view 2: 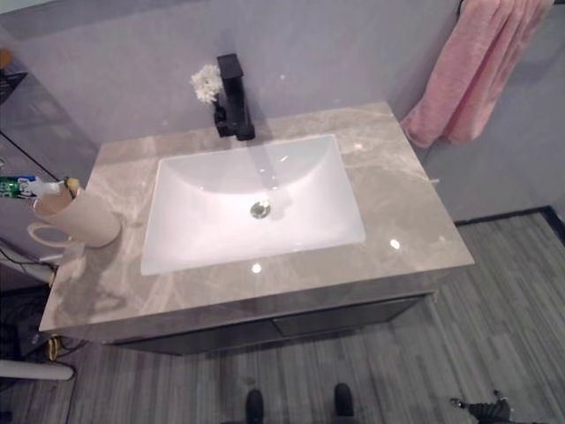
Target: Put brush and paste in cup on sink, flatten towel.
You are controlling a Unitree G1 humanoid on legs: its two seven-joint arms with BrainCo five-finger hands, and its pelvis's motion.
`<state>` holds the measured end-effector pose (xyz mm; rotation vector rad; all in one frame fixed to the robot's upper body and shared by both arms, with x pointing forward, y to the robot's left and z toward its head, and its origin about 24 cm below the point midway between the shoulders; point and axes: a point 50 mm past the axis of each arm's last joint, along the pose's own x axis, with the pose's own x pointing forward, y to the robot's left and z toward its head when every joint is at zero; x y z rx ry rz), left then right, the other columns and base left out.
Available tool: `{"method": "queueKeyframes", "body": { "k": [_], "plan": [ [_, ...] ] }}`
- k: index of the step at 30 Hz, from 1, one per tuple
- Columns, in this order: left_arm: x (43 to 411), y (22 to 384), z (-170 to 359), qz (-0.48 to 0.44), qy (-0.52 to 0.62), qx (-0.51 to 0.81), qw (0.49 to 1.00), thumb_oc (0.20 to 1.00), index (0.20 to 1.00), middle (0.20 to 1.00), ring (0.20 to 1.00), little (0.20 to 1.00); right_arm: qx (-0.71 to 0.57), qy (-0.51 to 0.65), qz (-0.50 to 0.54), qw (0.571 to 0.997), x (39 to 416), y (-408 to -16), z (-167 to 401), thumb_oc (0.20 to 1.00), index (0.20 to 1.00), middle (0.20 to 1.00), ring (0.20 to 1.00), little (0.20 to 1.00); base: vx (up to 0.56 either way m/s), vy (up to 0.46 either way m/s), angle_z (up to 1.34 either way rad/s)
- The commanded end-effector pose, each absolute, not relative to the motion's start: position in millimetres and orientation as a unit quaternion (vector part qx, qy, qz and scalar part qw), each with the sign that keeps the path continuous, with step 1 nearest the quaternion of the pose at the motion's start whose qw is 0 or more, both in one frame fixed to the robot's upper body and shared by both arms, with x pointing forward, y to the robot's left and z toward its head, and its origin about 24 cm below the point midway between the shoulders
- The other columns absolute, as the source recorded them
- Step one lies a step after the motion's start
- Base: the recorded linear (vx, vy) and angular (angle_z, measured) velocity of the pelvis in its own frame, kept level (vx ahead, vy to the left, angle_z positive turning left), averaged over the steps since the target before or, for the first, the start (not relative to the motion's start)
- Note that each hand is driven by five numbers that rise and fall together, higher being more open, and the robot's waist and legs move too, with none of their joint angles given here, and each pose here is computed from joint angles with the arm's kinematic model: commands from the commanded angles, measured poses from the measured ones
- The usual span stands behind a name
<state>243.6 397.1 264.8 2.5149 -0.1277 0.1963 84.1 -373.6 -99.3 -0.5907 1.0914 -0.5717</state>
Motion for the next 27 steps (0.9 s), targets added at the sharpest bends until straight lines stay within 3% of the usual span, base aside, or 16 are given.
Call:
{"method": "queueKeyframes", "body": {
  "k": [1, 27],
  "plan": [
    [228.4, 412.1, 330.6, 0.176, -0.028, 0.957, 0.228, 0.200, 0.200, 0.200, 0.200, 0.200, -0.306, 0.484, -0.259, 0.778, 92.3, -383.1, -89.2, 1.000, 1.000, 1.000, 1.000, 1.000, 0.00, 0.000, 0.00],
    [236.9, 406.6, 329.3, 0.139, -0.025, 0.968, 0.208, 0.200, 0.200, 0.200, 0.200, 0.200, -0.318, 0.487, -0.253, 0.773, 89.5, -386.8, -87.2, 1.000, 1.000, 1.000, 1.000, 1.000, 0.00, 0.001, 0.00]
  ]
}}
